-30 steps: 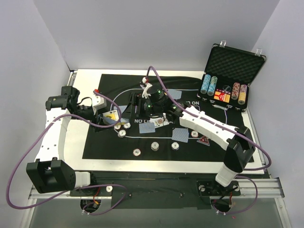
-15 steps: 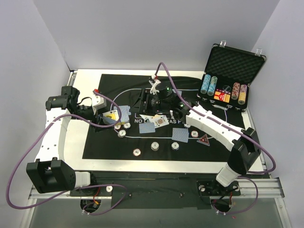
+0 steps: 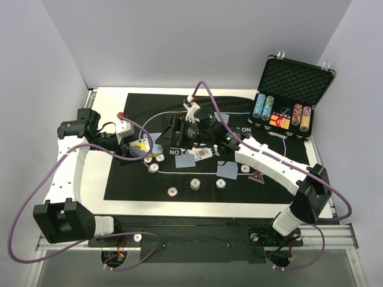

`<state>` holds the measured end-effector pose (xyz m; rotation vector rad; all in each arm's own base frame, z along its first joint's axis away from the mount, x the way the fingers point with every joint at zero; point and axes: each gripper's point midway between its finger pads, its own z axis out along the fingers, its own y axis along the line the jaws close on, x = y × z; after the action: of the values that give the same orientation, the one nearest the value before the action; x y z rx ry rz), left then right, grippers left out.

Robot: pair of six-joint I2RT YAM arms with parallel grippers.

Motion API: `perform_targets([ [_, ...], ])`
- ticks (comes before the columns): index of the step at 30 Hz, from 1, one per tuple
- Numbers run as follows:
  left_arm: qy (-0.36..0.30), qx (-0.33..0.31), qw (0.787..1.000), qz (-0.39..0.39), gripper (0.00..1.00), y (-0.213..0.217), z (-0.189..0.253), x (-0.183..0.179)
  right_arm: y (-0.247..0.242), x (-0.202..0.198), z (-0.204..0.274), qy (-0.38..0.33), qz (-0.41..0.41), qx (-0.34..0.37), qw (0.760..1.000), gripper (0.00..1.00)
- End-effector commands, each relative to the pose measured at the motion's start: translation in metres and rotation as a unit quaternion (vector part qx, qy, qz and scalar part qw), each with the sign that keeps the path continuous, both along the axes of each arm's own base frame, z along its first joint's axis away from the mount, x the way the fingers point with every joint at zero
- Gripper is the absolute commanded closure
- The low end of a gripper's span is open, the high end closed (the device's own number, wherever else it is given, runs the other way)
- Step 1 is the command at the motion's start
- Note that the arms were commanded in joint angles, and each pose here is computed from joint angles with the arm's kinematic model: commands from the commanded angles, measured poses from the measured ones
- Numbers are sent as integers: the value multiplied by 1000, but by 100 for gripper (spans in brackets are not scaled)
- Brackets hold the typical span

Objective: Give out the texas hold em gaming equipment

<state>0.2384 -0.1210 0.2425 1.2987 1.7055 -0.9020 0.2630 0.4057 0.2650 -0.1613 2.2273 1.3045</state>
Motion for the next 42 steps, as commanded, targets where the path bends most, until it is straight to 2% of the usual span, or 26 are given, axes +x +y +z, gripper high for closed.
perform_targets([
  [1,98,-41,994,-3,100,-9,14,-46,16,-5,31,-23,18,43,999,34],
  [9,95,-41,995,-2,100,-9,16,-45,29,-4,8,-6,28,17,999,36],
  [18,94,-43,995,-3,100,-10,18,-46,31,-2,2,-4,29,12,1000,46],
  [24,93,-47,995,-2,100,-11,21,-44,22,3,2,-4,19,12,1000,57],
  [27,94,-49,994,-1,100,-11,21,-44,16,7,4,-1,9,18,1000,66],
  [32,91,-48,995,-2,100,-11,23,-44,5,11,0,5,-1,19,1000,74],
  [42,91,-48,995,-2,100,-11,23,-43,-6,16,0,7,-14,20,1000,76],
])
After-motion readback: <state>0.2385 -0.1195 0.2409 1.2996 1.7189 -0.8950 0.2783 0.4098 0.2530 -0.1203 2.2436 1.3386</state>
